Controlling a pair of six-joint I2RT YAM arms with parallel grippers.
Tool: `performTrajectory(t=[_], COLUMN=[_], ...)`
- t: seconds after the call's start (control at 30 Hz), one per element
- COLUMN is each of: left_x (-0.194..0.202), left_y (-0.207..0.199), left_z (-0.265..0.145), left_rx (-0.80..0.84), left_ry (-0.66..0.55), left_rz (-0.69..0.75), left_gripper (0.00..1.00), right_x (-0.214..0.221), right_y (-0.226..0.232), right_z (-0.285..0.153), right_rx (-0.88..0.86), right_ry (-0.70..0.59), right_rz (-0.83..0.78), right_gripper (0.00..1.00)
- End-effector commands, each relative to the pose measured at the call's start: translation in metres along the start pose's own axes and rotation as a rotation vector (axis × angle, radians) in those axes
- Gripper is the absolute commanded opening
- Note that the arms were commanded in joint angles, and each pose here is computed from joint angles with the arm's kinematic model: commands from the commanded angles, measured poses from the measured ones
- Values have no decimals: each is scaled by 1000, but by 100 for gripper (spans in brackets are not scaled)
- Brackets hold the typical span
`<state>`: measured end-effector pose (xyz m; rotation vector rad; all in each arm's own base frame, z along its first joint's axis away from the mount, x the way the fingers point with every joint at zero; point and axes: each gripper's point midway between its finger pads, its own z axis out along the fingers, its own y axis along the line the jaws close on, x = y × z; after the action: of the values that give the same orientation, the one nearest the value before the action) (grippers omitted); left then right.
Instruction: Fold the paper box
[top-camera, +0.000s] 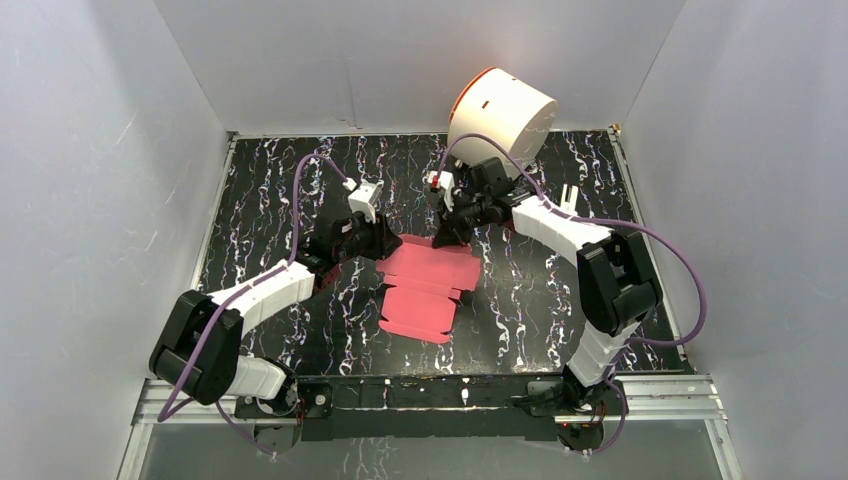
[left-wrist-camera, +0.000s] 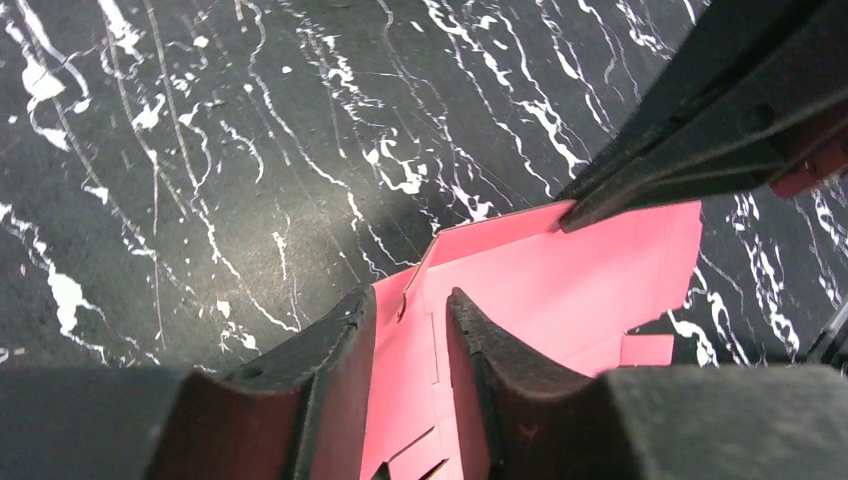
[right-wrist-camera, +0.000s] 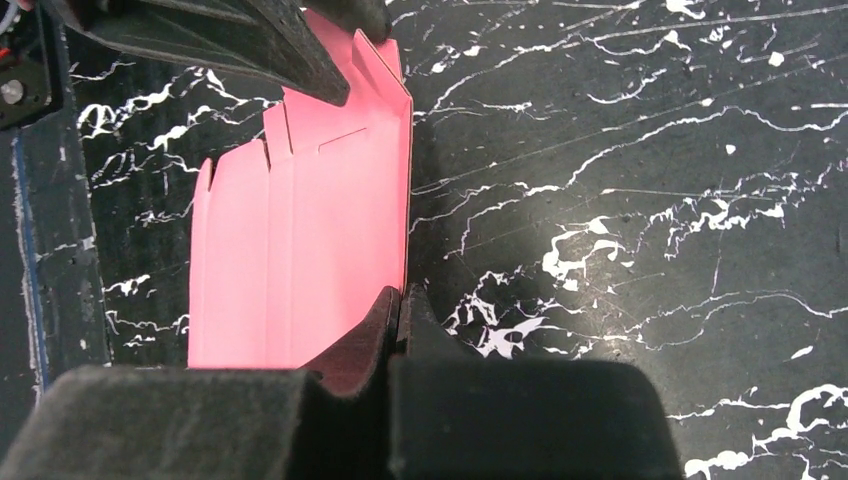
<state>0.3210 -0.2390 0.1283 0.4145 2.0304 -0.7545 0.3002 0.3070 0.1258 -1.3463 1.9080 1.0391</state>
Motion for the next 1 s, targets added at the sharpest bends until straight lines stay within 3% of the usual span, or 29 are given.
performTrajectory(t=[0.0,0.23,0.43,0.73,0.97], left_x=[-14,-1,23,72,91], left_y=[9,7,-23,-26,-33], left_z=[-4,-25,-39,-42,-48], left_rx=[-102,-167,-47,-34,-9], left_ry=[-40,-28,34,122,178], left_rz=[-94,-335,-472,-566,-589], left_gripper=[34,41,40,38,38], right_x=[-1,19,24,48,33], right_y=[-10,-23,-17,-18,-17], right_z=[0,3,15,29,28], right_rx=[68,247,388,595,609], right_ry=[-14,-12,-3,83,47], right_rz=[-23,-94,-270,-443,-452], right_gripper=[0,0,0,0,0])
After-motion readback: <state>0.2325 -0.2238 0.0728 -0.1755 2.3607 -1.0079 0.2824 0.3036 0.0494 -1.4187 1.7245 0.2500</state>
